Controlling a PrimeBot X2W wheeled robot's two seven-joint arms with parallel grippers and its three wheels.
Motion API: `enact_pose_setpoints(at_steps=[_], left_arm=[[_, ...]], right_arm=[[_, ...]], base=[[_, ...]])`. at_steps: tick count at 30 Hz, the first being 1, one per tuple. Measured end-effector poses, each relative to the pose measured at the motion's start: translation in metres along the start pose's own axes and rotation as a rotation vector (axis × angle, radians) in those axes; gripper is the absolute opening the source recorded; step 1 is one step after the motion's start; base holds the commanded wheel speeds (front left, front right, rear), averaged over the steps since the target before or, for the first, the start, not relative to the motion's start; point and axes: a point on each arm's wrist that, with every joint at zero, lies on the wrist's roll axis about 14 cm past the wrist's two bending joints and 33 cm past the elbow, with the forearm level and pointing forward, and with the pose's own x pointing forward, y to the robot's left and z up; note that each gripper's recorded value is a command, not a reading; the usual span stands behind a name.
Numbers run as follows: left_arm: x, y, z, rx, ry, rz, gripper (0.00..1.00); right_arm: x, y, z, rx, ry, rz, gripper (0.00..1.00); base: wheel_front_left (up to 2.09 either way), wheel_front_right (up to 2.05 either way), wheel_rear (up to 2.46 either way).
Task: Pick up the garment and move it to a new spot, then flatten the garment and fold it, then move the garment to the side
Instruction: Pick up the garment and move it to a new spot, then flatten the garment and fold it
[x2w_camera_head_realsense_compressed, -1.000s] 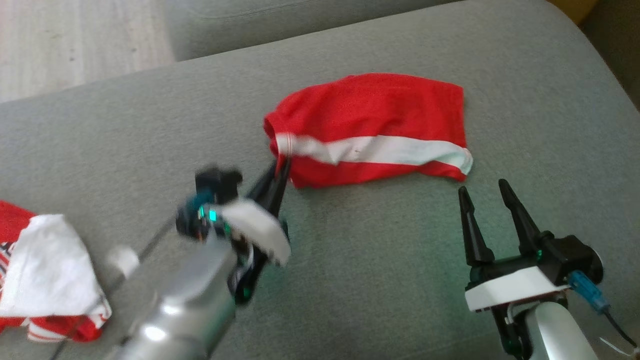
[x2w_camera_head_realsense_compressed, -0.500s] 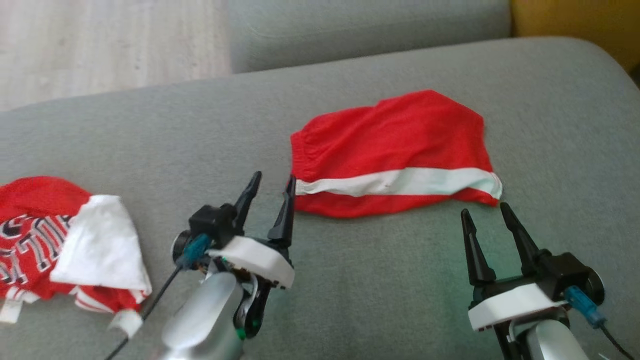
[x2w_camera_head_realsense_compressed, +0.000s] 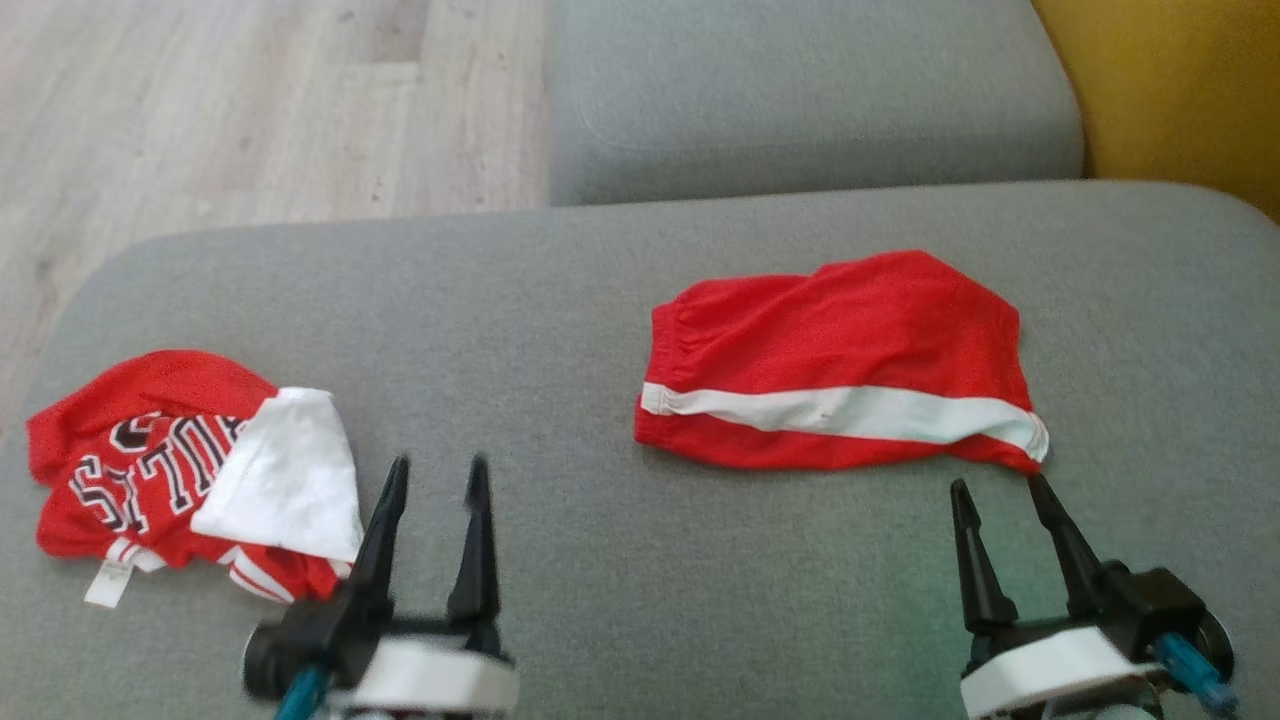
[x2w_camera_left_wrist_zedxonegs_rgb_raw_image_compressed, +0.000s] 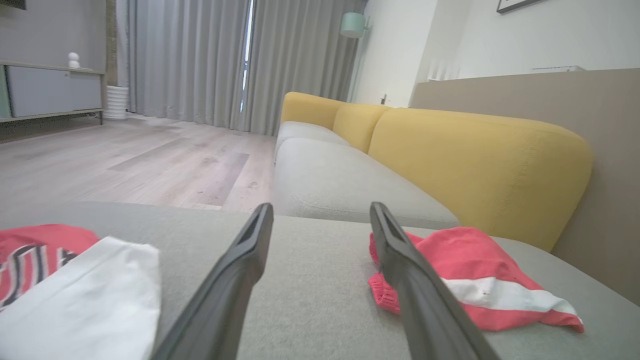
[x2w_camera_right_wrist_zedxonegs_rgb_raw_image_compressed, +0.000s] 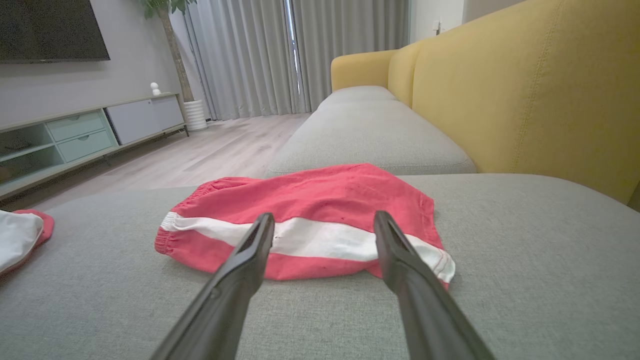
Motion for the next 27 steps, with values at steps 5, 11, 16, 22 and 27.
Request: enact_pose_setpoints(at_steps=[5, 11, 16, 22, 27], left_arm=[[-0.036, 0.016, 0.005, 0.034, -0.023, 0.09, 1.0], [-0.062, 0.022, 0.012, 0.111, -0.044, 0.136, 1.0], [-0.077, 0.029, 0.016, 0.165, -0.056, 0.196, 1.0], [-0.079, 0.027, 0.012, 0.164, -0.047, 0.199, 1.0], [-0.079, 0.026, 0.01, 0.162, -0.039, 0.199, 1.0]], right_arm=[[-0.007, 0.007, 0.008, 0.0, -0.027, 0.019, 1.0], [-0.016, 0.018, 0.01, -0.002, -0.039, 0.048, 1.0], [-0.023, 0.026, 0.003, -0.001, -0.017, 0.071, 1.0], [-0.021, 0.025, 0.005, -0.003, -0.021, 0.071, 1.0], [-0.02, 0.024, 0.004, -0.003, -0.018, 0.069, 1.0]], base=[[0.0, 0.0, 0.0], [0.0, 0.0, 0.0], [0.0, 0.0, 0.0], [0.0, 0.0, 0.0], [0.0, 0.0, 0.0]])
